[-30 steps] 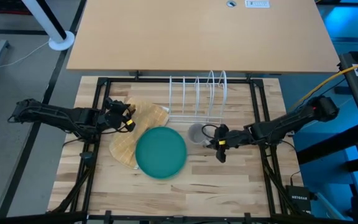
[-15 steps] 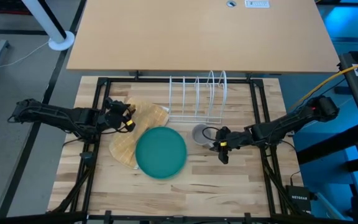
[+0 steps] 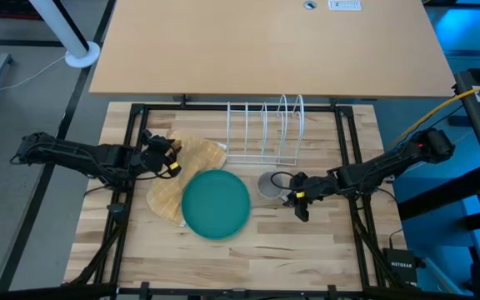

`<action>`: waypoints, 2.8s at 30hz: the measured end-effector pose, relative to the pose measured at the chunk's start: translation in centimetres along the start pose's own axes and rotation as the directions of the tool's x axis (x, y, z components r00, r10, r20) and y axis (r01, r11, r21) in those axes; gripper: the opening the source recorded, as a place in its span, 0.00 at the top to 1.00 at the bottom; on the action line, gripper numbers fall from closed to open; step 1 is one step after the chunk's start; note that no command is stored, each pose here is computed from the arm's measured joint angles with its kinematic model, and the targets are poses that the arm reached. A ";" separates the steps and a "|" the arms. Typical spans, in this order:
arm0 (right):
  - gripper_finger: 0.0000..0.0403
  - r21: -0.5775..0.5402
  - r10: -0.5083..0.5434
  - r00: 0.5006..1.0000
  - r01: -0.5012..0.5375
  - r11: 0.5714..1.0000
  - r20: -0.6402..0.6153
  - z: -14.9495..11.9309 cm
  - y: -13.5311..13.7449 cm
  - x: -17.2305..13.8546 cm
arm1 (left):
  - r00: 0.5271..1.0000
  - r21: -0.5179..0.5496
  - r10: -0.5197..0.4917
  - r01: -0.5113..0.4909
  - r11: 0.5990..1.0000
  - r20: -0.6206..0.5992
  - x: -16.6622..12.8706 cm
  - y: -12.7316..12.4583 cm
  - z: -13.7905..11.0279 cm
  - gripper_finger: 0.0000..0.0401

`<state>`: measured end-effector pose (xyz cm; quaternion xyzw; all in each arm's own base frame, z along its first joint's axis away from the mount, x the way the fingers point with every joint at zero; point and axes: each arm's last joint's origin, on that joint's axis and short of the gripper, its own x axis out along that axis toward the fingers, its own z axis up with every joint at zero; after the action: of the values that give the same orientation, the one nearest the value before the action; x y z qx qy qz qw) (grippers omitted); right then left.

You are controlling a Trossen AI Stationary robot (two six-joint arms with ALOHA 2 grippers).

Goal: Sort dishes
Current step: Remove the gray mug from the stack of plates, then put the blue plate into the dish rack

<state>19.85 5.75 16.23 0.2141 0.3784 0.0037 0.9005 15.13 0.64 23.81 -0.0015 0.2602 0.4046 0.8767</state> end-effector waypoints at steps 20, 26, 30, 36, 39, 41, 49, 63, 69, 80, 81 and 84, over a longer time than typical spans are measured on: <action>0.65 0.062 0.043 0.998 -0.041 0.997 -0.034 -0.1 0.1 0.0 | 0.998 0.255 0.050 -0.055 0.965 0.027 -0.1 0.2 0.1 0.61; 0.65 0.113 0.090 0.994 -0.082 0.990 -0.066 -0.2 0.2 0.0 | 0.993 0.212 0.084 -0.099 0.972 0.079 -0.7 1.0 0.5 0.61; 0.66 0.138 0.121 0.989 -0.108 0.985 -0.087 -0.3 0.3 0.0 | 0.989 0.076 0.050 -0.061 0.995 0.142 -1.4 1.4 1.2 0.61; 0.66 0.149 0.135 0.987 -0.121 0.981 -0.086 -0.2 0.4 0.0 | 0.899 -0.042 -0.360 0.381 0.923 0.251 -2.9 0.2 2.9 0.61; 0.66 0.145 0.143 0.987 -0.131 0.981 -0.076 -0.1 0.5 0.0 | 0.759 -0.051 -0.607 0.633 0.772 0.233 -3.7 -1.0 3.0 0.61; 0.66 0.144 0.149 0.987 -0.138 0.980 -0.066 0.0 0.5 0.0 | 0.670 -0.095 -0.720 0.740 0.666 0.180 -4.0 -1.9 2.7 0.61; 0.66 0.143 0.151 0.986 -0.140 0.980 -0.069 0.0 0.5 0.0 | 0.540 -0.113 -0.841 0.834 0.540 -0.037 -4.5 -6.3 0.5 0.61; 0.66 0.196 0.226 0.967 -0.200 0.960 -0.121 -0.2 0.8 -0.1 | 0.508 0.045 -0.814 0.855 0.517 -0.283 -4.5 -11.0 -3.4 0.61; 0.66 0.203 0.235 0.964 -0.206 0.957 -0.126 -0.2 0.8 -0.1 | 0.502 0.165 -0.798 0.864 0.475 -0.333 -4.6 -11.8 -4.5 0.61; 0.66 0.199 0.221 0.968 -0.196 0.960 -0.117 -0.2 0.8 -0.1 | 0.534 0.299 -0.732 0.845 0.443 -0.423 -3.4 -13.2 -6.2 0.61; 0.66 0.199 0.221 0.968 -0.195 0.960 -0.117 -0.2 0.8 -0.1 | 0.536 0.309 -0.727 0.844 0.439 -0.430 -3.4 -13.2 -6.4 0.61; 0.66 0.198 0.209 0.972 -0.185 0.963 -0.108 -0.1 0.7 -0.1 | 0.543 0.333 -0.711 0.839 0.431 -0.447 -3.1 -13.5 -6.8 0.61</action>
<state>19.81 6.45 16.48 0.3333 0.4109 0.0715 0.8456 19.97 -12.11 16.52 0.0623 0.4298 -0.1363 0.8904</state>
